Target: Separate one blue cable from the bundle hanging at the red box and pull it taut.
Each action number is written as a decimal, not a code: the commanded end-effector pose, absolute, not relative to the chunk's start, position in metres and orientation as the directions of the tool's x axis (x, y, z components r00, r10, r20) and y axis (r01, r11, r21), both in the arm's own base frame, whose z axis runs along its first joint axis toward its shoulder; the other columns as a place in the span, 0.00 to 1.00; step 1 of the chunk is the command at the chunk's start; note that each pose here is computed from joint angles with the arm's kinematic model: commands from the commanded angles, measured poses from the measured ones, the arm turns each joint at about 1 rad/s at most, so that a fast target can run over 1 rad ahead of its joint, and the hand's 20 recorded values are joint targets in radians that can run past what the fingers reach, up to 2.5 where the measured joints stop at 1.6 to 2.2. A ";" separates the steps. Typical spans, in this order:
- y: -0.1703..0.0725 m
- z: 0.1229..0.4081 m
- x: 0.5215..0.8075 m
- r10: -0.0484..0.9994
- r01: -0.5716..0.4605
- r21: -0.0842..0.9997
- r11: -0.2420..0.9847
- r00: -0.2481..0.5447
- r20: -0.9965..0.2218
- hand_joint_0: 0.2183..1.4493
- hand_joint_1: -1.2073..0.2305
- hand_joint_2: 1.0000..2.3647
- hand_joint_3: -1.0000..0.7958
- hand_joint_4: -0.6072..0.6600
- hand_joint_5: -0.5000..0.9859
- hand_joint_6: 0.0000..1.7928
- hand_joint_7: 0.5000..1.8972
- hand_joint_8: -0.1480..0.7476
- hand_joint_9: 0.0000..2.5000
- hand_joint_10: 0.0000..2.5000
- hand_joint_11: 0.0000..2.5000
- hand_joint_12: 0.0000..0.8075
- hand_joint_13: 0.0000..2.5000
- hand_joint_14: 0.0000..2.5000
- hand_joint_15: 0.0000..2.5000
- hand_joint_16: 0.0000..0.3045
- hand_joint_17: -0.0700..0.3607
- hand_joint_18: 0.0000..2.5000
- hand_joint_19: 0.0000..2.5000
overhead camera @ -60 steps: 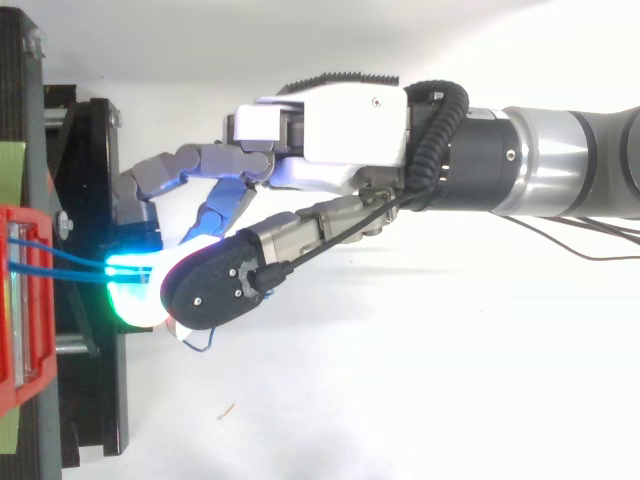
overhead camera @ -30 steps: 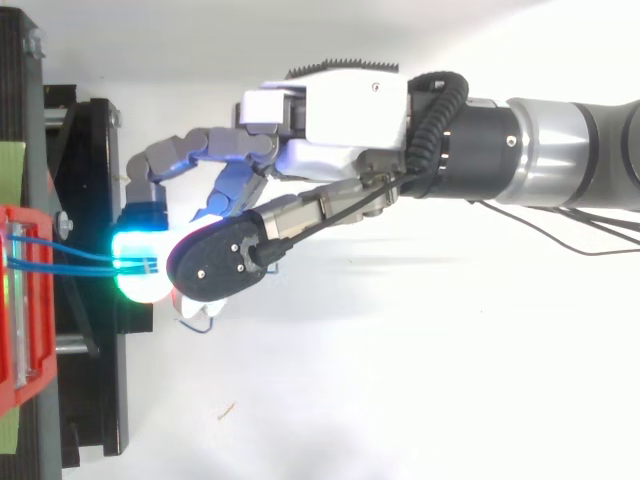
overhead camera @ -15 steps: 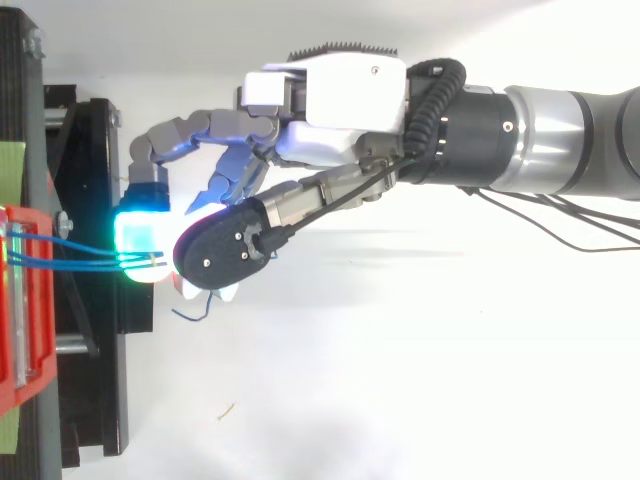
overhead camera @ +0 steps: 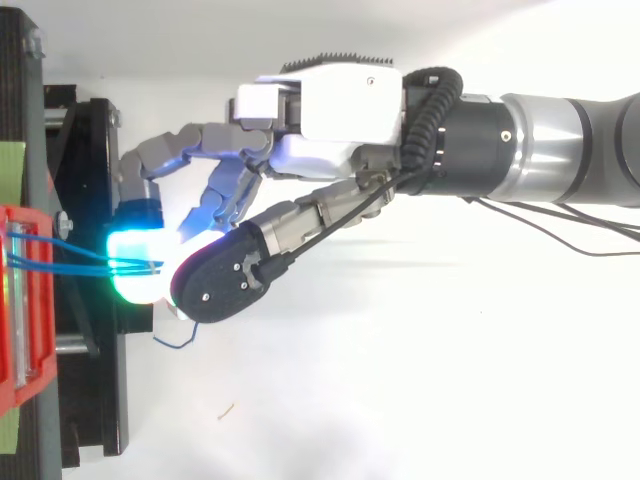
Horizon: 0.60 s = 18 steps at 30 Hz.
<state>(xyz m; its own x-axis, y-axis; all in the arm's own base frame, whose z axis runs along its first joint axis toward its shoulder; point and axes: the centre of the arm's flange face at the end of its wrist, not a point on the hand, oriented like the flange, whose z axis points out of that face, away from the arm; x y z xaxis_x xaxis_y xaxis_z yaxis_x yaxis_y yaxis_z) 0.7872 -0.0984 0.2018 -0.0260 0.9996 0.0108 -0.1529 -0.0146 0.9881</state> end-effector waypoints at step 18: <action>-0.097 0.214 0.791 0.998 -0.159 0.987 -0.021 -0.060 0.011 0.34 0.37 0.01 0.36 0.63 0.24 0.36 0.47 0.53 0.40 0.01 0.26 0.44 0.47 0.01 0.31 0.15 0.40 0.38 0.29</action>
